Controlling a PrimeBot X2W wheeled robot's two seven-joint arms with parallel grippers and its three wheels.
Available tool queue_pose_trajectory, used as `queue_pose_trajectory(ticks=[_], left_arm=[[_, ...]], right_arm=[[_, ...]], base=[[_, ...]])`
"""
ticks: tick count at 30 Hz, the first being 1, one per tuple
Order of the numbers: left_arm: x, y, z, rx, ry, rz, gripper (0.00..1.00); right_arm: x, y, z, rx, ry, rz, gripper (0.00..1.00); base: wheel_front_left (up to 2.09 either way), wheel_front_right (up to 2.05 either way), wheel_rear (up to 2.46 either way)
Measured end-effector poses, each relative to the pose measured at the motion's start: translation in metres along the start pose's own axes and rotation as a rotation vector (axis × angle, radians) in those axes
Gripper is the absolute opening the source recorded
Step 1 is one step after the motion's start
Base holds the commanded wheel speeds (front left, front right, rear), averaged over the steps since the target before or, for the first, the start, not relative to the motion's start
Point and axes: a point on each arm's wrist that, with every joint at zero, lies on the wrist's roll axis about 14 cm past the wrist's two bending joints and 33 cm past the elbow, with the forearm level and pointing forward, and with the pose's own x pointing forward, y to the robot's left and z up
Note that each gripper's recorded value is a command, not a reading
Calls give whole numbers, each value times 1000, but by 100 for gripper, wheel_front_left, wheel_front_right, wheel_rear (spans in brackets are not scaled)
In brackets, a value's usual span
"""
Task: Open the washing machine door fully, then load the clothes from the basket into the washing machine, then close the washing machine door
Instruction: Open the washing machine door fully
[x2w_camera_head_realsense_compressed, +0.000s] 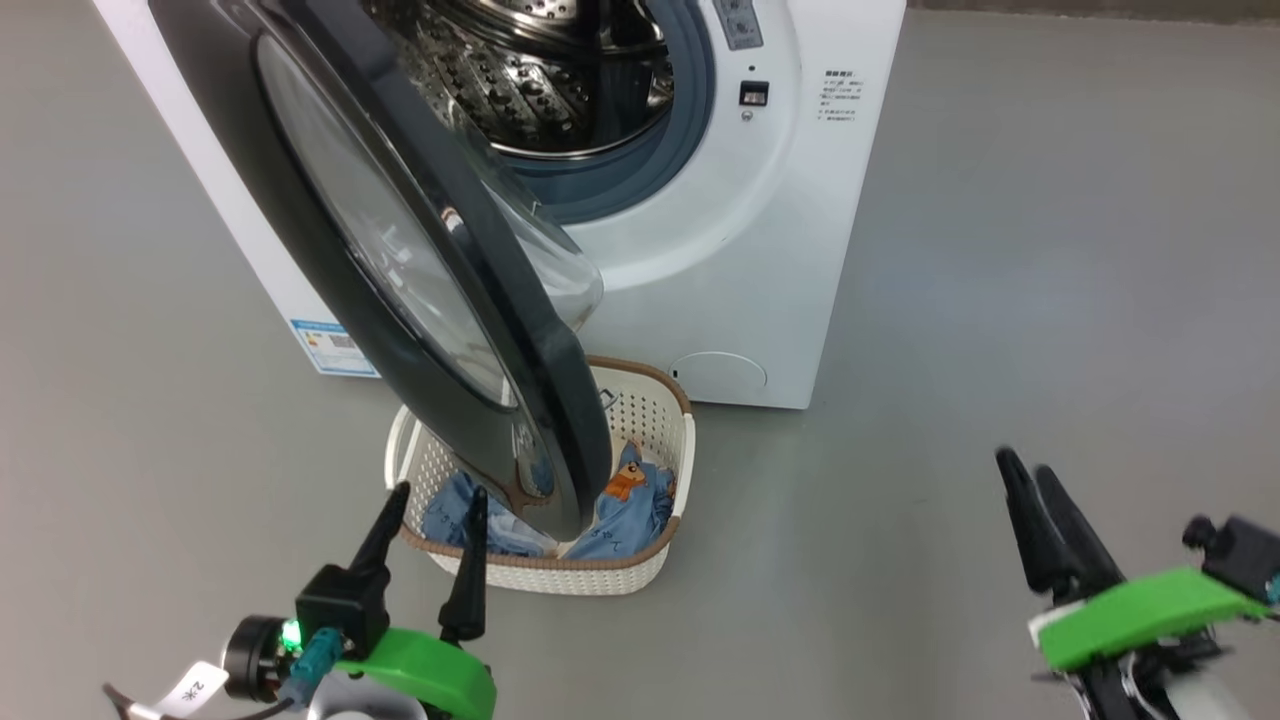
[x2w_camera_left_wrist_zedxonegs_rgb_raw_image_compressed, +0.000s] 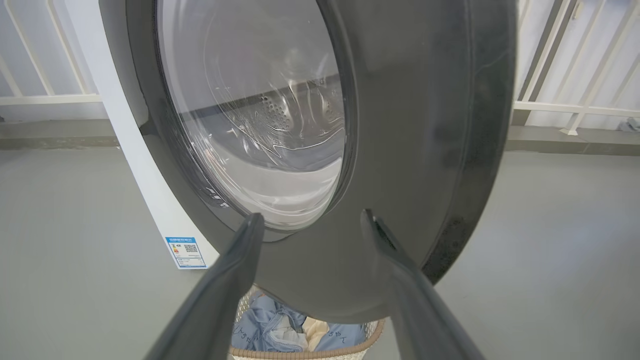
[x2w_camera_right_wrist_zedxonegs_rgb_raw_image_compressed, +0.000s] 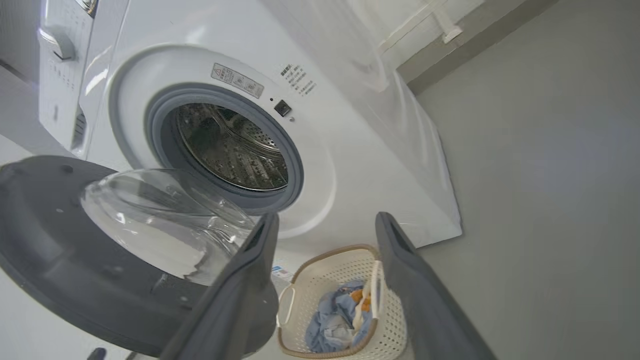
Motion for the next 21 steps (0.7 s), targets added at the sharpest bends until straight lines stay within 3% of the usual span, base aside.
queue_pose_trajectory(ticks=[6, 13, 17, 21], left_arm=[[-7, -1, -4, 0, 10, -5, 100], [-6, -5, 0, 2, -1, -22, 100], [-6, -5, 2, 0, -7, -21, 100], [-11, -5, -2, -3, 2, -17, 100]], right_arm=[[-28, -33, 18, -318, -99, -93, 100], [-56, -22, 47, -654, -209, -113, 100], [-66, -5, 45, -788, -222, -88, 100], [-77, -6, 33, -840, -189, -97, 100]], base=[[0, 0, 0], [0, 0, 0], [0, 0, 0], [0, 0, 0]])
